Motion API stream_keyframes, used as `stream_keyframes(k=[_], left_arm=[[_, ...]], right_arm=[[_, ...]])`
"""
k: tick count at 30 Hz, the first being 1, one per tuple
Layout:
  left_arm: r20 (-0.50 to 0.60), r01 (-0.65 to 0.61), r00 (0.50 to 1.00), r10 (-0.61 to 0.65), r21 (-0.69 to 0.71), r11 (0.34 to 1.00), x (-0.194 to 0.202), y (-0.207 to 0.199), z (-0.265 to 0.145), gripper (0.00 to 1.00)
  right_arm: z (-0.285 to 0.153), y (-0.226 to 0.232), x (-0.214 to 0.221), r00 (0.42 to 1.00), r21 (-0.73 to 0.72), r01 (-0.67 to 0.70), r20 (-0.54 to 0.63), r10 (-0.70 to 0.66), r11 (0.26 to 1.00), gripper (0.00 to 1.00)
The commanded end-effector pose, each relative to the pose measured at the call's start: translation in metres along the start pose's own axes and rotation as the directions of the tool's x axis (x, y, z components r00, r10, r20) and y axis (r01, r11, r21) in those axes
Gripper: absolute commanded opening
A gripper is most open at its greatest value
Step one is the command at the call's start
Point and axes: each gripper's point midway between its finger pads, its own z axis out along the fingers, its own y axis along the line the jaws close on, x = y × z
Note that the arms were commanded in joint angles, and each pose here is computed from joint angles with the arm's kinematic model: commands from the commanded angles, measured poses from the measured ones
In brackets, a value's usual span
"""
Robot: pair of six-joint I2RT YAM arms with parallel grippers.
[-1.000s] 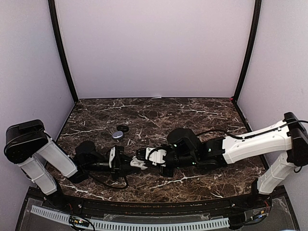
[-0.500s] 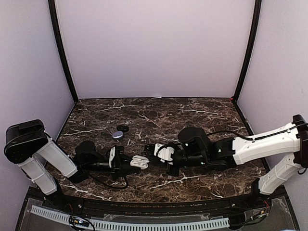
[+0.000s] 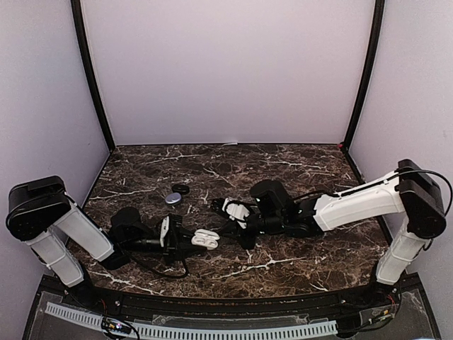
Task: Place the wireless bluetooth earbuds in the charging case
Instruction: Close the charging case with the earbuds.
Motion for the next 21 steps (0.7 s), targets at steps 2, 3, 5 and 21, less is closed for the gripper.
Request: stream_keyframes(k=[2,3,5,21], left_arm=[[0.061,-0.049,0.997,0.048,0.01,0.999,-0.02,0.0,0.0,0.14],[0.061,-0.048,0.997,0.048,0.009,0.999,-0.02,0.0,0.0,0.14],[0.058,-0.047,0.997,0.047,0.011,0.999,-0.019,-0.001,0.0,0.14],[0.04,-0.032,0.999,0.032,0.005,0.999,-0.015,0.003,0.003,0.14]], right_arm=[[0.017,0.025,-0.028,0.997,-0.184,0.011,0.072,0.003,0.983,0.0],[0.017,0.03,-0.029,0.997,-0.214,0.019,0.08,-0.002,0.977,0.0],[0.013,0.039,-0.033,0.995,-0.262,0.039,0.103,-0.012,0.964,0.0],[-0.045,0.06,-0.058,0.952,-0.279,0.163,0.297,-0.076,0.946,0.0]])
